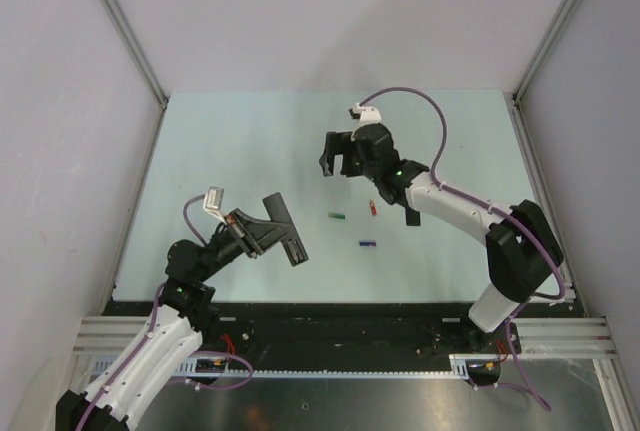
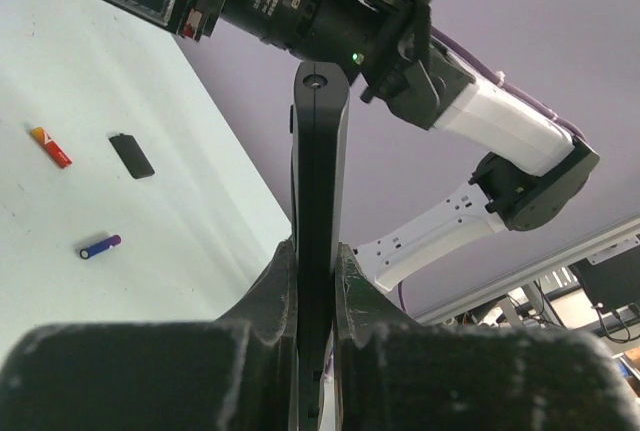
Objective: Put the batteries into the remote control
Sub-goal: Adjust the battery at the center of the board.
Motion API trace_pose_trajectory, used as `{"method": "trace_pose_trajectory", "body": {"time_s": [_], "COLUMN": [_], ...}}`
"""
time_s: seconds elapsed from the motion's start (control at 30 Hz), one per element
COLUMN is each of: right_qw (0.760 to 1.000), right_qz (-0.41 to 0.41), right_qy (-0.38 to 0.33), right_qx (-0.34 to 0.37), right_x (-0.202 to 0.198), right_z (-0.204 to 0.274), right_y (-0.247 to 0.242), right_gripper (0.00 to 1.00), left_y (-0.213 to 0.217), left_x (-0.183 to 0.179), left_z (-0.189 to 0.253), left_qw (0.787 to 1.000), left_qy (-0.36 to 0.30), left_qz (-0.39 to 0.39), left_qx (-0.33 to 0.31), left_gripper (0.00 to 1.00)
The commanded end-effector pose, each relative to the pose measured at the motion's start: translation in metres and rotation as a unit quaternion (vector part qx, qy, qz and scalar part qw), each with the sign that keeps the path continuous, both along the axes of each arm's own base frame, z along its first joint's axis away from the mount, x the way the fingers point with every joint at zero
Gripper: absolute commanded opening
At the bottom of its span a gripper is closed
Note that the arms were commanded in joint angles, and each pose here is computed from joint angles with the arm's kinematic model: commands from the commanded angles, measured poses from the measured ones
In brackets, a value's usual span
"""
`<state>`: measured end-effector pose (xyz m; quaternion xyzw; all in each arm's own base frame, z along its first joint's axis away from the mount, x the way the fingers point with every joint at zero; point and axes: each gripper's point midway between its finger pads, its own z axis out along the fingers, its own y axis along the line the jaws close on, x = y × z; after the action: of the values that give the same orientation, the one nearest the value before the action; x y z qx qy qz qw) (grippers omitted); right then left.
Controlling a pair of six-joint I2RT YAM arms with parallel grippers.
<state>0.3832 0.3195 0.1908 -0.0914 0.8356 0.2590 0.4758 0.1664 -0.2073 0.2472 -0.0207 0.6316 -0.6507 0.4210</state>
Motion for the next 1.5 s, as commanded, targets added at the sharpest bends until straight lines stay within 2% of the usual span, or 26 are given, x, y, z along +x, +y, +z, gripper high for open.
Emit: {"method": "trace_pose_trajectory", "body": {"time_s": [0.0,0.03,0.07,0.13,0.23,0.33,0.37,0.43,0.6,0.87,1.07,1.47], "right_qw": [0.987,0.970,0.967,0.963,0.977,0.973,0.971,0.969,0.960,0.958,0.962,0.950], "right_qz": [-0.137,-0.207,-0.223,-0.262,-0.206,-0.217,-0.225,-0.224,-0.215,-0.200,-0.180,-0.202], "right_qy": [-0.066,-0.088,-0.075,-0.026,0.051,0.068,0.076,0.100,0.176,0.196,0.193,0.212], "right_qx": [-0.058,-0.088,-0.100,-0.049,-0.027,-0.031,-0.032,-0.035,-0.044,-0.061,-0.070,-0.107], "right_x": [-0.013,-0.012,-0.019,-0.020,-0.016,-0.018,-0.021,-0.025,-0.039,-0.049,-0.052,-0.055], "right_z": [0.030,0.034,0.027,0.013,-0.013,-0.024,-0.028,-0.044,-0.091,-0.125,-0.133,-0.161], "right_y": [-0.009,-0.030,-0.036,-0.042,-0.037,-0.038,-0.040,-0.035,-0.025,-0.006,0.009,0.002], "right_gripper": [1.00,1.00,1.00,1.00,0.94,0.91,0.91,1.00,1.00,0.97,0.95,0.85], "left_y": [-0.001,-0.001,-0.001,-0.001,-0.001,-0.001,-0.001,-0.001,-0.001,-0.002,-0.002,-0.002], "left_x": [-0.003,-0.003,-0.002,-0.001,0.000,0.000,0.000,0.000,0.000,0.001,0.002,0.001], "left_z": [-0.001,-0.002,-0.002,-0.004,-0.004,-0.005,-0.006,-0.007,-0.010,-0.018,-0.019,-0.022], "left_qw": [1.000,1.000,1.000,1.000,1.000,1.000,1.000,1.000,1.000,1.000,1.000,1.000], "left_qy": [-0.002,-0.002,-0.001,0.001,0.002,0.004,0.004,0.007,0.010,0.019,0.021,0.024], "left_qz": [-0.006,-0.006,-0.005,-0.002,0.000,-0.001,-0.001,-0.001,-0.002,-0.001,-0.001,-0.002], "left_qx": [-0.001,0.002,0.002,0.003,0.004,0.005,0.006,0.006,0.010,0.016,0.017,0.018], "left_gripper": [0.00,0.00,0.00,0.00,0.00,0.00,0.00,0.00,0.00,0.00,0.00,0.00]}}
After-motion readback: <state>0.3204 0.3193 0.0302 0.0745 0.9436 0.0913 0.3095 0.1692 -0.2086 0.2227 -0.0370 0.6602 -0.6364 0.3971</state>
